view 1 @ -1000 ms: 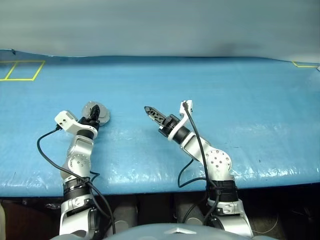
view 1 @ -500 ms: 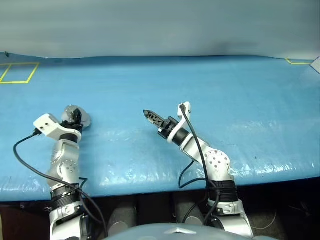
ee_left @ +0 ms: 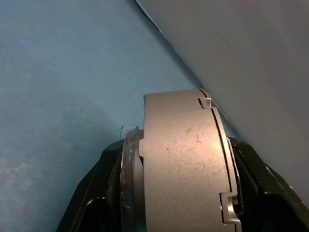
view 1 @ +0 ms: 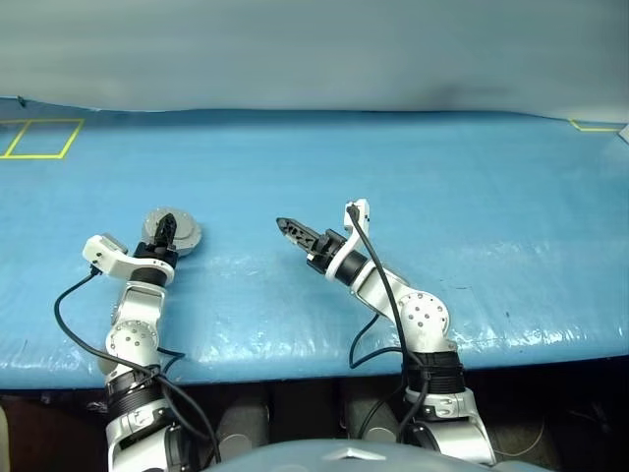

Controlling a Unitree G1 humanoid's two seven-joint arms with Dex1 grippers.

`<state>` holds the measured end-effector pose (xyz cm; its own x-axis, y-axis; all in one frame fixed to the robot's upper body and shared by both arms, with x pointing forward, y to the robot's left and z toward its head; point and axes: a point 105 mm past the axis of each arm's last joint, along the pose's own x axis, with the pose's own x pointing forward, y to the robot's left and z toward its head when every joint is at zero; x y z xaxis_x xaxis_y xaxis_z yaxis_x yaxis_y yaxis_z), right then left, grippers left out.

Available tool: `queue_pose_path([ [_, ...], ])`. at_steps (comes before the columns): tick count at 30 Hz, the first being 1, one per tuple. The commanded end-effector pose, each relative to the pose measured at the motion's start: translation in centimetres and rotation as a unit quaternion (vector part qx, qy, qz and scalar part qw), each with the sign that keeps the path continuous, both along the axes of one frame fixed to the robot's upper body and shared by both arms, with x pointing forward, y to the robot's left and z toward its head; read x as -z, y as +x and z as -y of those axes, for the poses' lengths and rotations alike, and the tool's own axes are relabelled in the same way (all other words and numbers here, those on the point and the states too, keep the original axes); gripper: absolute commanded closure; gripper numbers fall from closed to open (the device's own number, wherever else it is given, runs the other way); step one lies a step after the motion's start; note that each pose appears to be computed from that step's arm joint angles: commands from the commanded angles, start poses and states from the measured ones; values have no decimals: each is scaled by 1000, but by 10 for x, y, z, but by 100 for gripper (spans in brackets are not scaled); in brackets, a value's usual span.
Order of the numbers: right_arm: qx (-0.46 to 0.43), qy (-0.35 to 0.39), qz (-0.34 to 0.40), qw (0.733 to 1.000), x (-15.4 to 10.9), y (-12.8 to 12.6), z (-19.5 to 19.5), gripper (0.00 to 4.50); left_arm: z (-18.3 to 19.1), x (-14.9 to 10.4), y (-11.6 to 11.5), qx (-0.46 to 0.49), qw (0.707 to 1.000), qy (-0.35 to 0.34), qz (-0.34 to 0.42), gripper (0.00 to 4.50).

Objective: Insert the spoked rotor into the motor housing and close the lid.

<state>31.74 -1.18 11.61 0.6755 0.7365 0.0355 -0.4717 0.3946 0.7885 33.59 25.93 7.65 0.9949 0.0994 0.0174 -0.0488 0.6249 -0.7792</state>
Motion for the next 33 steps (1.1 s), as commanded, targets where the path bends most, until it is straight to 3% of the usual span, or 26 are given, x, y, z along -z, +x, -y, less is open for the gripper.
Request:
queue_pose_path([
  [1, -4, 9, 23, 1000, -12, -2, -2, 128, 0, -28, 3, 16, 998, 22, 58, 130],
  [5, 0, 7, 22, 1000, -12, -3, -1, 128, -1, -19, 6, 14, 999, 16, 23, 7],
  [6, 0, 7, 23, 1000, -12, -3, -1, 128, -1, -16, 7, 17, 1000, 10, 15, 3],
  [13, 2, 6, 21, 1000, -10, -2, -1, 128, -15, -20, 0, -4, 1000, 18, 14, 3],
  [19, -1, 5, 17, 1000, -9, -2, -2, 128, -52, -33, -11, -80, 993, 80, 19, 3],
  [24, -5, -10, 25, 1000, -7, -2, -3, 128, -58, -50, -14, -92, 986, 133, 43, 3],
  [27, 2, -70, 80, 994, -6, -2, -1, 128, -40, -67, -12, -59, 980, 169, 91, 3],
  [30, 34, -163, 167, 972, -4, 3, 9, 128, -3, -88, -12, 19, 961, 222, 164, 3],
  [33, 66, -194, 227, 952, -10, 7, 24, 128, 38, -91, -15, 124, 937, 257, 199, 3],
])
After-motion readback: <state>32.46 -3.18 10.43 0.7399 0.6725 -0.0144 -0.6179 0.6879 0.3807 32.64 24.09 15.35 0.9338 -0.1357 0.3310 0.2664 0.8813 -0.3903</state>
